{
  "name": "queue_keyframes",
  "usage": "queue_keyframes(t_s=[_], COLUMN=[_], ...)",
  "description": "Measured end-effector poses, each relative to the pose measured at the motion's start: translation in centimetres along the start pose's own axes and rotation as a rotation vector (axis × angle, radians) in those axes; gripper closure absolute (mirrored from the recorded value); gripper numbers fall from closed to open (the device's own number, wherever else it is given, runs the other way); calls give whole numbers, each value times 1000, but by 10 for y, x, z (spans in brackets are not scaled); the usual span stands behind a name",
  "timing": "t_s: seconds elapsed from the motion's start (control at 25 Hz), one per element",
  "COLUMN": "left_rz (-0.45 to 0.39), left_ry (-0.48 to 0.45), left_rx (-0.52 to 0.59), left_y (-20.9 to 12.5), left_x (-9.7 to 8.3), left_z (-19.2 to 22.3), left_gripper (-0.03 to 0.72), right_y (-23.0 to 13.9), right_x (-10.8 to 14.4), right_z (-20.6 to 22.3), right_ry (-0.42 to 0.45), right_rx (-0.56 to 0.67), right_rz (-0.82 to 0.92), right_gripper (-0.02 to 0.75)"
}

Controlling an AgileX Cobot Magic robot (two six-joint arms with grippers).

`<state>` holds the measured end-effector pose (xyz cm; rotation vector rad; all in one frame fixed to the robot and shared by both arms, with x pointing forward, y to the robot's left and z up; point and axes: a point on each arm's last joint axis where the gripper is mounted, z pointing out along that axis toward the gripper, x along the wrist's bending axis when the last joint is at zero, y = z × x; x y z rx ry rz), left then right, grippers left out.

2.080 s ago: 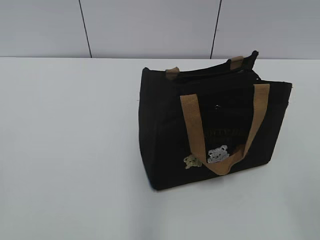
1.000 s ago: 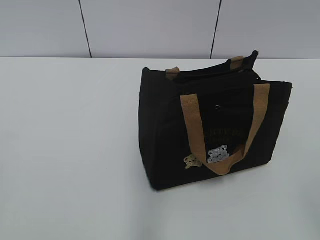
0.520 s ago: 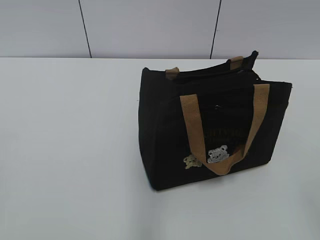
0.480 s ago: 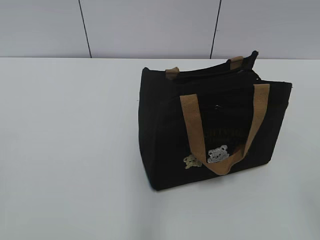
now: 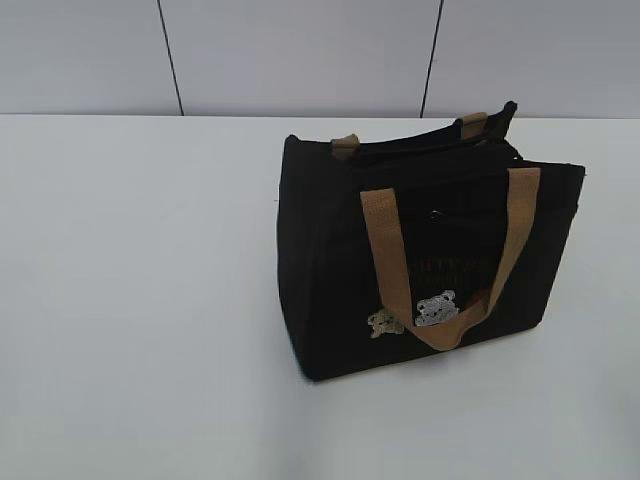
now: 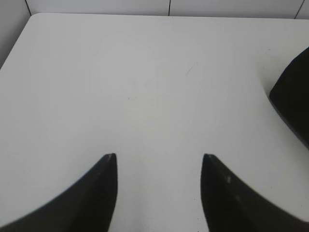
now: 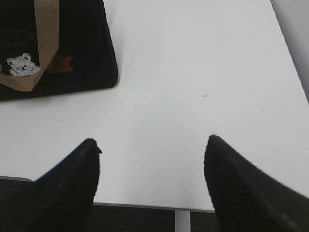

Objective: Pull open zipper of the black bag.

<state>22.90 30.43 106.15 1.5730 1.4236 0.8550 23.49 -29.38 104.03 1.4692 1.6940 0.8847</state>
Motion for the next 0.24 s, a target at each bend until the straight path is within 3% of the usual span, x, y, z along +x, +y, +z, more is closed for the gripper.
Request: queue_keyframes(t_s=[0.24], left_rz=[0], left_ry=[0], left_rx=[0], left_y=[0], left_x=[0], left_z=[0], left_gripper=[272], right_y=[0], right_x=[0], right_z=[0], right_ry=[0], right_rx=[-1], right_rz=[-2], right_gripper=[223])
